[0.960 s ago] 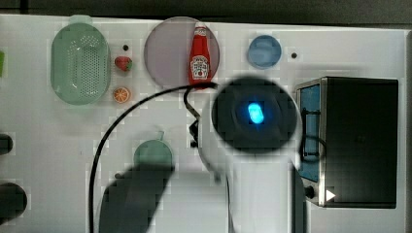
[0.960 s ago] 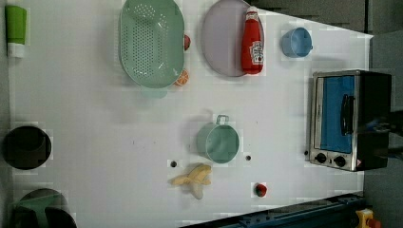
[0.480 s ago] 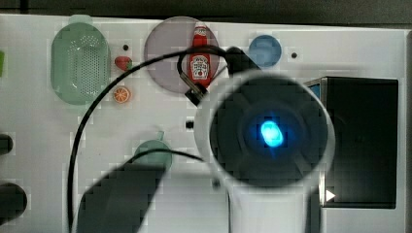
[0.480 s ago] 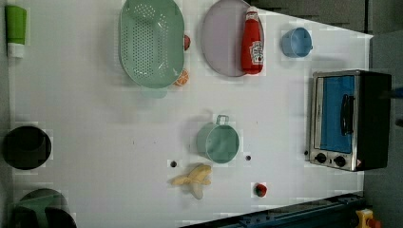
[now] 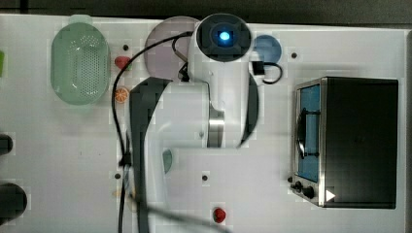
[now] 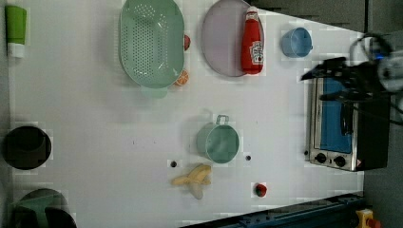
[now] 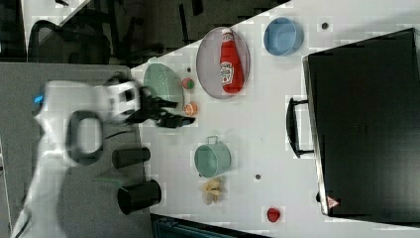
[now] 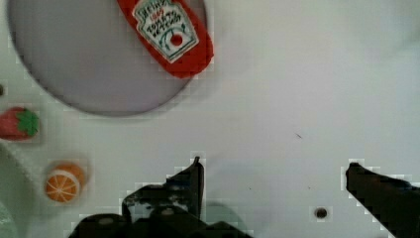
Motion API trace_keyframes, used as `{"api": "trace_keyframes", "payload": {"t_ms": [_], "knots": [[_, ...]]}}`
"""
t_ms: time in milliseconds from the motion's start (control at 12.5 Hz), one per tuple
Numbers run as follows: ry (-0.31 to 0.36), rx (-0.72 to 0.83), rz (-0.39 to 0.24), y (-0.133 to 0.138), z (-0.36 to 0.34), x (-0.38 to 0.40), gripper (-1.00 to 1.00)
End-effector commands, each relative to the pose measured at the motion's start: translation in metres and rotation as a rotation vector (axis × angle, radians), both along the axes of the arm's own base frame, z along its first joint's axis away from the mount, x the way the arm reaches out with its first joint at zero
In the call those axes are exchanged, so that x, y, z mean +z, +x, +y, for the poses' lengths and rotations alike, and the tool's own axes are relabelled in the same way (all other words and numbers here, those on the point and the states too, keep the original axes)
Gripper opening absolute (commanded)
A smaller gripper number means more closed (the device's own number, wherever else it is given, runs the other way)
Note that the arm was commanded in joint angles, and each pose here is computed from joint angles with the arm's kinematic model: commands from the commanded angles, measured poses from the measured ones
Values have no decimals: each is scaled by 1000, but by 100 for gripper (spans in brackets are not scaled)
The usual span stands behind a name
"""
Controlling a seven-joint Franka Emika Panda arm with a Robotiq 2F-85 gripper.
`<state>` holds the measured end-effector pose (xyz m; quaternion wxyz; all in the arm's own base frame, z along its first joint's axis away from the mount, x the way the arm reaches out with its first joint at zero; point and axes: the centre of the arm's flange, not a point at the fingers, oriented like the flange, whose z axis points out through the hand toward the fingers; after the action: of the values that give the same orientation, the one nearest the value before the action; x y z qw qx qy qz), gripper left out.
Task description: Pick ketchup from plate and place it on table.
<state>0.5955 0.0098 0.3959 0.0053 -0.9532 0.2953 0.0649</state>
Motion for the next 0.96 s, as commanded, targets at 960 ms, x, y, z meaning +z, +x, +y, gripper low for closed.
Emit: {"api": "trace_keyframes", "payload": {"t_ms": [960], "knots": [[66,536,-82,89,9,-153,100]]}}
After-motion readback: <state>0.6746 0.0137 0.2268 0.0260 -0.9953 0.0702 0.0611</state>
